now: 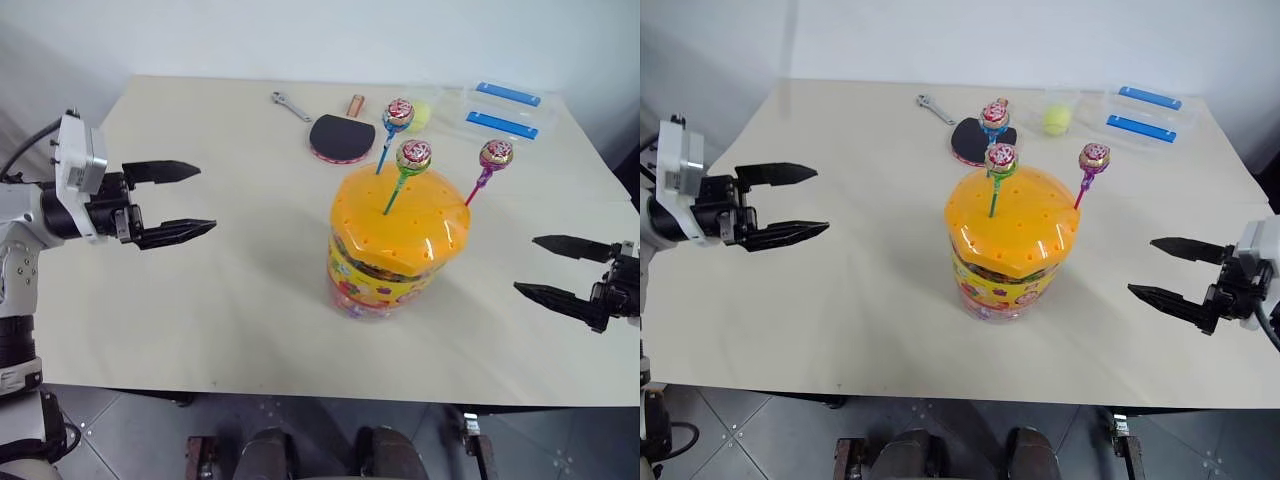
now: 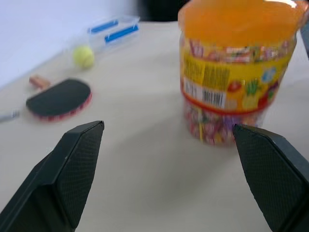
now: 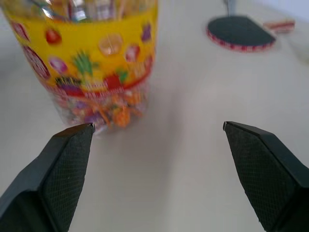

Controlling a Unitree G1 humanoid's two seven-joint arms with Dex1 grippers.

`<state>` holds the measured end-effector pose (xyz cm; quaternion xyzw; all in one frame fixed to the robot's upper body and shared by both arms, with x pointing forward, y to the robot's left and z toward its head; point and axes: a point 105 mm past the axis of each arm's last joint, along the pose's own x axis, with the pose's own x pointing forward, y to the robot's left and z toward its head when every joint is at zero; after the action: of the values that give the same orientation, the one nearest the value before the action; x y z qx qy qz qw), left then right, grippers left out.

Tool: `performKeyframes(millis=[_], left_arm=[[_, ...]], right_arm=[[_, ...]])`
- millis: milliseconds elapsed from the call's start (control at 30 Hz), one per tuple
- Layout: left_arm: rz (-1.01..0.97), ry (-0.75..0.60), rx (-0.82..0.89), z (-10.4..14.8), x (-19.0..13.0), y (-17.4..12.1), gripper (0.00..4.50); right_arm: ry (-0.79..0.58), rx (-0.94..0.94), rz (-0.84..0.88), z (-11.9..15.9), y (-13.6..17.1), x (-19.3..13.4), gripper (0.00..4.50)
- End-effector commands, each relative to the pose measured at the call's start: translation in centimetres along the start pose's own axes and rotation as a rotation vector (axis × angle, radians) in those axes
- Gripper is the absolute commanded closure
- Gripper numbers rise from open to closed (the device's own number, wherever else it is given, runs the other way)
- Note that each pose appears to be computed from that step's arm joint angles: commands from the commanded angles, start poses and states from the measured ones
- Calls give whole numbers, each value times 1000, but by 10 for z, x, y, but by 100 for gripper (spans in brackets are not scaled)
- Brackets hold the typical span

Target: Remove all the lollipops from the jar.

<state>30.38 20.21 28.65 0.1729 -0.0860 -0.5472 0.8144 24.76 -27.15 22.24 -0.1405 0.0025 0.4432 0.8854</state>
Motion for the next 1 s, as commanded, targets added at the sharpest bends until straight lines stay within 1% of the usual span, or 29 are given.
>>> performKeyframes(millis=[33, 133, 200, 333, 433, 600, 900, 967, 1000], left_arm=[[-131, -119, 52, 28, 22, -4, 0], [-293, -192, 36, 41, 54, -8, 0], [-353, -252, 39, 47, 69, -6, 0], [-486, -286, 32, 49, 101, -9, 0], [-529, -317, 15, 52, 121, -8, 0], [-564, -357, 1, 58, 151, -8, 0], [-589, -332, -27, 64, 185, -13, 0], [-607, -356, -37, 67, 186, -15, 38], [-618, -347, -36, 65, 187, -16, 59]], right_arm=[[-40, -105, 52, 29, 17, 3, 3], [-91, -108, 81, 40, 31, 5, 3], [-133, -111, 91, 47, 38, 4, 3], [-197, -114, 110, 57, 53, 4, 3], [-225, -116, 100, 61, 59, 4, 3], [-224, -114, 32, 58, 60, 5, 3], [-229, -111, -24, 55, 64, 6, 3], [-230, -111, -40, 54, 64, 6, 0], [-230, -111, -47, 54, 64, 5, 0]])
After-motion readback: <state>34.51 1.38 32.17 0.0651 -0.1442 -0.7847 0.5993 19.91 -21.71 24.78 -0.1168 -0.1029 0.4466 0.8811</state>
